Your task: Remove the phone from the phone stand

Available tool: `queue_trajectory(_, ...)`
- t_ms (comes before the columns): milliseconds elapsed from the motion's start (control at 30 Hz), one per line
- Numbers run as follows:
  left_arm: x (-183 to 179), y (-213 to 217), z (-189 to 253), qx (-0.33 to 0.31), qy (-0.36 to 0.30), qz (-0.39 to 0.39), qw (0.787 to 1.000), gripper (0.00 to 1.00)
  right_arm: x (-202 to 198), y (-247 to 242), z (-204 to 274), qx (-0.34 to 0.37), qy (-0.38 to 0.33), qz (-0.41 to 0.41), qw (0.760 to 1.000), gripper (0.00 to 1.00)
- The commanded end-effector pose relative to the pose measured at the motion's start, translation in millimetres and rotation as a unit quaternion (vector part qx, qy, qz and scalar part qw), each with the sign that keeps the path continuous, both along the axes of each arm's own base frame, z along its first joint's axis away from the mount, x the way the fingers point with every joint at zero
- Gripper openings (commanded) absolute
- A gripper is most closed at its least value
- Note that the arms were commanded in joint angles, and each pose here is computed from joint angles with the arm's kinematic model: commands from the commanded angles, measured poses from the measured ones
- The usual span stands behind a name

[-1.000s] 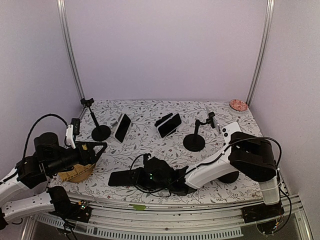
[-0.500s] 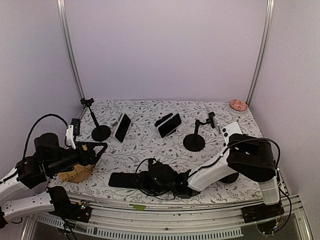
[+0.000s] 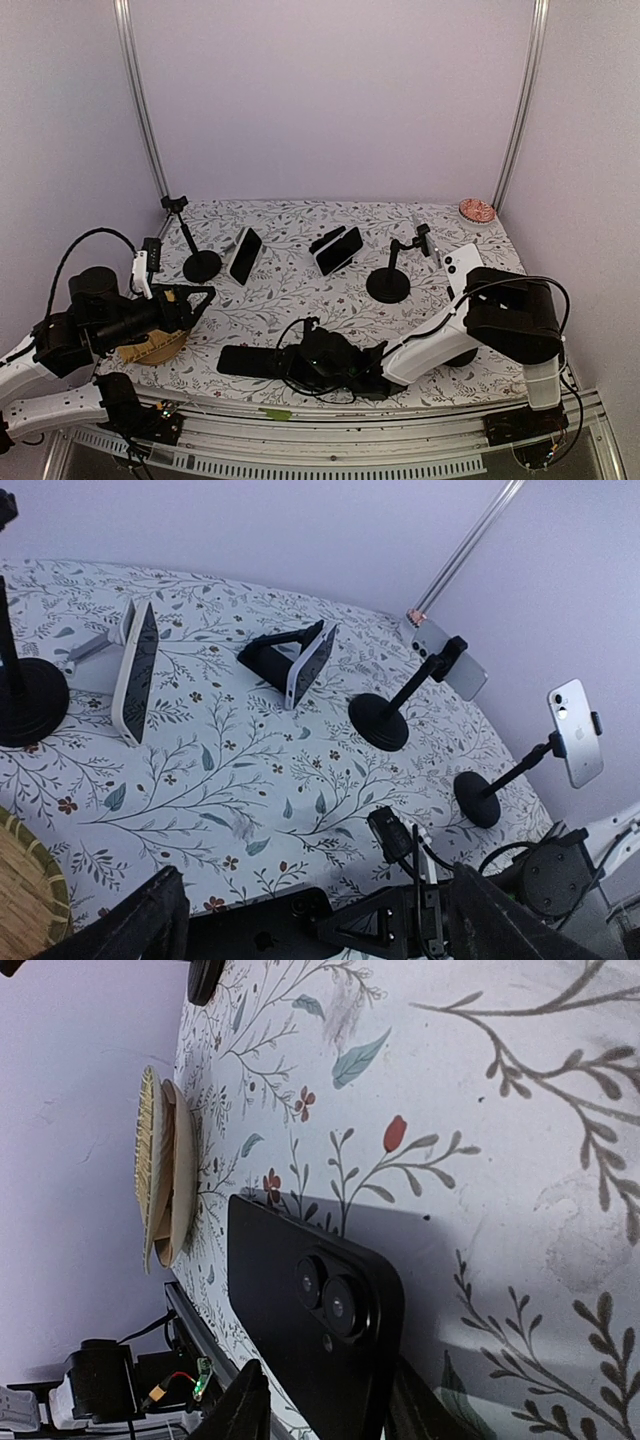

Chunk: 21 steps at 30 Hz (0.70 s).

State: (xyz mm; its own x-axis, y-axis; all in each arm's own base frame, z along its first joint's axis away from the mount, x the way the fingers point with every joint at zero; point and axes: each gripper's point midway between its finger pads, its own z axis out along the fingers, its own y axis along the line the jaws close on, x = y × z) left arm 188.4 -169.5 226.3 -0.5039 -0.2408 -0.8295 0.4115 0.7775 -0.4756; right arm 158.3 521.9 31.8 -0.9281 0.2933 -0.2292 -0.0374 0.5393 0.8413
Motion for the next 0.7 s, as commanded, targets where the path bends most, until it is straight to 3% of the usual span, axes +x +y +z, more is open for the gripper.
queue_trajectory(0,-2,-2,9,-0.009,-0.007,-0.002,1.0,0.9,-1,-20,-7,-0.046,-0.011,-0.015,0.999,0.39)
queue_trajectory(467,-1,-4,5,-0.001,-0.003,0.0,1.0,0.9,-3,-42,14,-0.09,-0.056,-0.021,0.994,0.4)
queue_trajectory(667,1,-4,1,0.008,0.0,0.006,1.0,0.9,11,-45,63,-0.137,-0.148,-0.012,0.979,0.52)
